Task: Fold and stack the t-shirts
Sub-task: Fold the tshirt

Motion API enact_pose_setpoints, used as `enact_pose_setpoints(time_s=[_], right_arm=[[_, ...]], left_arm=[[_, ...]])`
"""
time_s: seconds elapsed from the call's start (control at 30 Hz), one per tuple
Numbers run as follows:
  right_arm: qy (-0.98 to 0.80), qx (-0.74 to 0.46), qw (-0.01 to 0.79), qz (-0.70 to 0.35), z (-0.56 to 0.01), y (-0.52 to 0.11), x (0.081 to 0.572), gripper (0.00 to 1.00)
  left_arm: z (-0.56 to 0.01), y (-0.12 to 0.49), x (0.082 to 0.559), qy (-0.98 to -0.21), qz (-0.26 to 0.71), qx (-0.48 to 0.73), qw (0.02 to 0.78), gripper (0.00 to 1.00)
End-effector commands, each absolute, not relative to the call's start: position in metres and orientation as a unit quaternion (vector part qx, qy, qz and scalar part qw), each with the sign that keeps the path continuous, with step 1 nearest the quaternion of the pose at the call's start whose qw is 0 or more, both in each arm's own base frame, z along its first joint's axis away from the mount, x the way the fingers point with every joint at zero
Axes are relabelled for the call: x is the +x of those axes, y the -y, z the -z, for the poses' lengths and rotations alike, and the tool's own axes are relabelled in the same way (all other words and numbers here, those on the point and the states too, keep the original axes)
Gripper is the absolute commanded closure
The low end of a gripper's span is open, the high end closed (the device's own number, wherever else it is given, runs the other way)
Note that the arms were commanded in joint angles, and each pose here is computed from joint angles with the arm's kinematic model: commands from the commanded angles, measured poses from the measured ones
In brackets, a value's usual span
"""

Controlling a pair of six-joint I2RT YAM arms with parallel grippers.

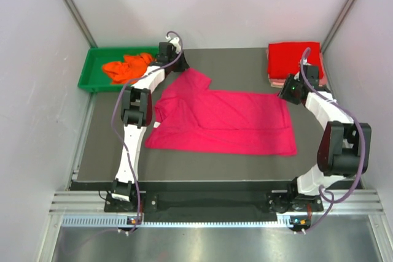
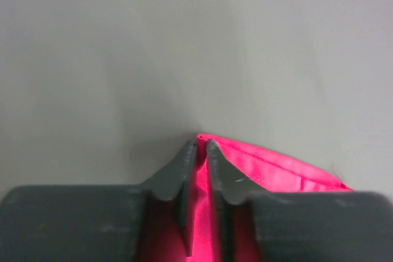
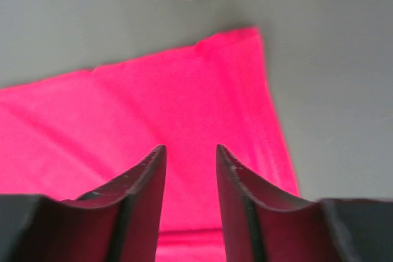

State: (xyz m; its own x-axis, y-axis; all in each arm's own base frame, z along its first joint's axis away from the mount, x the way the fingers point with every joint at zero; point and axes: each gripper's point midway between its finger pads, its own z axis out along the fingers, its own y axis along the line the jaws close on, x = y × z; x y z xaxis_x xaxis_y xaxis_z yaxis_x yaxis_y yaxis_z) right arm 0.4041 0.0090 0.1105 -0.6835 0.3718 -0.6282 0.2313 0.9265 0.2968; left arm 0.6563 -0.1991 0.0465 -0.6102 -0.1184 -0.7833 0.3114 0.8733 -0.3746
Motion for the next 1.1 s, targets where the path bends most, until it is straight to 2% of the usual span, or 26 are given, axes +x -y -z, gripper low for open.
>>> enact_pose_setpoints(time_s=[0.0,0.03,0.07,0.37,0.73,0.83,0.93,1.07], right_arm=[[-0.900,0.190,0.385,-0.071,-0.118,0.019,0.430,0.60],[-0.901,0.197,0.380,-0.071,-0.109,0.022,0.436,0.58],[-0.899,0.200,0.382,-0.073,-0.109,0.025,0.442,0.55],[-0.904,0.217,0.361,-0.071,-0.071,0.044,0.471,0.57],[-0.912,0.183,0.345,-0.127,-0.043,0.039,0.491,0.53],[-0.909,0.176,0.349,-0.145,-0.044,0.036,0.495,0.57],[-0.908,0.170,0.350,-0.153,-0.043,0.034,0.497,0.69],[-0.908,0.174,0.353,-0.144,-0.045,0.040,0.495,0.67]], left_arm=[[-0.070,0.213,0.659,-0.837,0.279,0.089,0.462,0.86],[-0.073,0.215,0.659,-0.835,0.282,0.092,0.462,0.98],[-0.084,0.216,0.661,-0.829,0.286,0.093,0.472,1.00],[-0.164,0.224,0.666,-0.773,0.322,0.102,0.537,1.00],[-0.176,0.224,0.667,-0.764,0.317,0.111,0.551,1.00],[-0.176,0.223,0.668,-0.763,0.315,0.113,0.553,1.00],[-0.177,0.223,0.669,-0.762,0.311,0.114,0.557,1.00],[-0.180,0.218,0.674,-0.763,0.299,0.110,0.563,1.00]])
